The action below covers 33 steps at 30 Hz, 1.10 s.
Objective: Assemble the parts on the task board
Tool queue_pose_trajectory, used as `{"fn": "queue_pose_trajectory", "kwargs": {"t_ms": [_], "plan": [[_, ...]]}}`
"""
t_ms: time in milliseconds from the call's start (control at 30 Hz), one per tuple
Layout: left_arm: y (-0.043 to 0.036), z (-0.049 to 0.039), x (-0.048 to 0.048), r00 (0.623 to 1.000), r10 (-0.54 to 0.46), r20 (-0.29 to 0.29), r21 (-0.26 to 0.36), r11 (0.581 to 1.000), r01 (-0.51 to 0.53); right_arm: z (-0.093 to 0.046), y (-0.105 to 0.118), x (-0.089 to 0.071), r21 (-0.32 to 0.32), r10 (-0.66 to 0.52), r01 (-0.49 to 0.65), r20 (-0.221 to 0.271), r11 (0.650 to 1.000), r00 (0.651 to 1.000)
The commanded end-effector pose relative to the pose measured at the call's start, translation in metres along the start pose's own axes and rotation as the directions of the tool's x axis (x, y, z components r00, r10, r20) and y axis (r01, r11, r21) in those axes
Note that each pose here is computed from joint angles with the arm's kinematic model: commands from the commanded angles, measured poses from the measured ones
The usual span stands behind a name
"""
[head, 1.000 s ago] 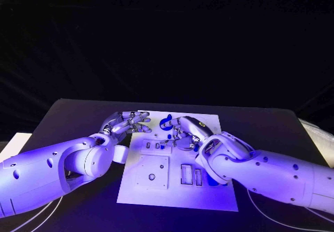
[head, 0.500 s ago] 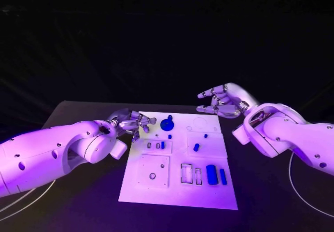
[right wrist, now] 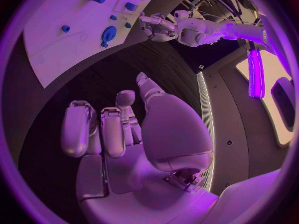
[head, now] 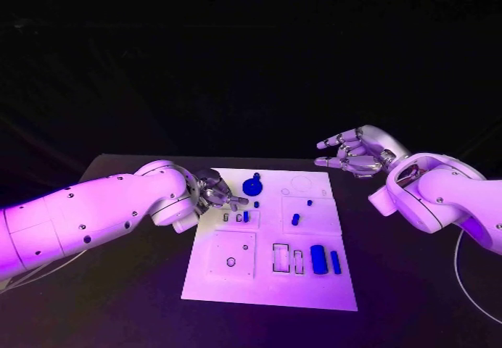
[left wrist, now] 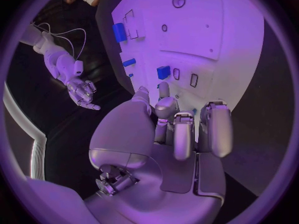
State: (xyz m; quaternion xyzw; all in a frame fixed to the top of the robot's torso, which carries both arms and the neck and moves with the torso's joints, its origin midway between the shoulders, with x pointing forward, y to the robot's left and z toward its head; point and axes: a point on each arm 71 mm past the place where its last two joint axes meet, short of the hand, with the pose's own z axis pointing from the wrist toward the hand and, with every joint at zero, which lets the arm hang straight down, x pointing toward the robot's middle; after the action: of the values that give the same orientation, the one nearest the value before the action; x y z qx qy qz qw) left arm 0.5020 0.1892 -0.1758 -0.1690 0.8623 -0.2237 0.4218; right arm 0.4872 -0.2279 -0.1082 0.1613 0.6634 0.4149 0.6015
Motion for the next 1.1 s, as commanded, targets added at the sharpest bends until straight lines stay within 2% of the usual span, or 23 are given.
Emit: {"fn": "queue_pose_trajectory", "kwargs": {"t_ms": [33, 200, 467, 867, 1100], "plan": [[-0.0025, 0.0049, 0.0021, 0.986, 0.165, -0.027, -0.081, 0.983, -0.166, 0.0, -0.002, 0.004, 0.013, -0.018, 0.018, -0.058, 1.0, 0.998], [-0.0099, 0.0106, 0.0016, 0.977, 0.209, -0.036, -0.096, 0.973, -0.211, 0.001, -0.003, 0.006, 0.02, -0.028, 0.029, -0.073, 0.999, 0.997], [-0.0157, 0.0188, -0.0002, 0.972, 0.23, -0.041, -0.114, 0.966, -0.233, 0.001, -0.003, 0.008, 0.022, -0.032, 0.033, -0.082, 0.999, 0.996], [-0.0221, 0.0253, 0.0091, 0.963, 0.253, -0.094, -0.107, 0.959, -0.263, 0.005, -0.003, 0.012, 0.014, -0.031, 0.032, -0.09, 0.999, 0.995], [-0.0272, 0.0264, 0.0131, 0.961, 0.255, -0.102, -0.095, 0.96, -0.265, 0.007, -0.002, 0.015, 0.011, -0.03, 0.031, -0.095, 0.999, 0.995]]}}
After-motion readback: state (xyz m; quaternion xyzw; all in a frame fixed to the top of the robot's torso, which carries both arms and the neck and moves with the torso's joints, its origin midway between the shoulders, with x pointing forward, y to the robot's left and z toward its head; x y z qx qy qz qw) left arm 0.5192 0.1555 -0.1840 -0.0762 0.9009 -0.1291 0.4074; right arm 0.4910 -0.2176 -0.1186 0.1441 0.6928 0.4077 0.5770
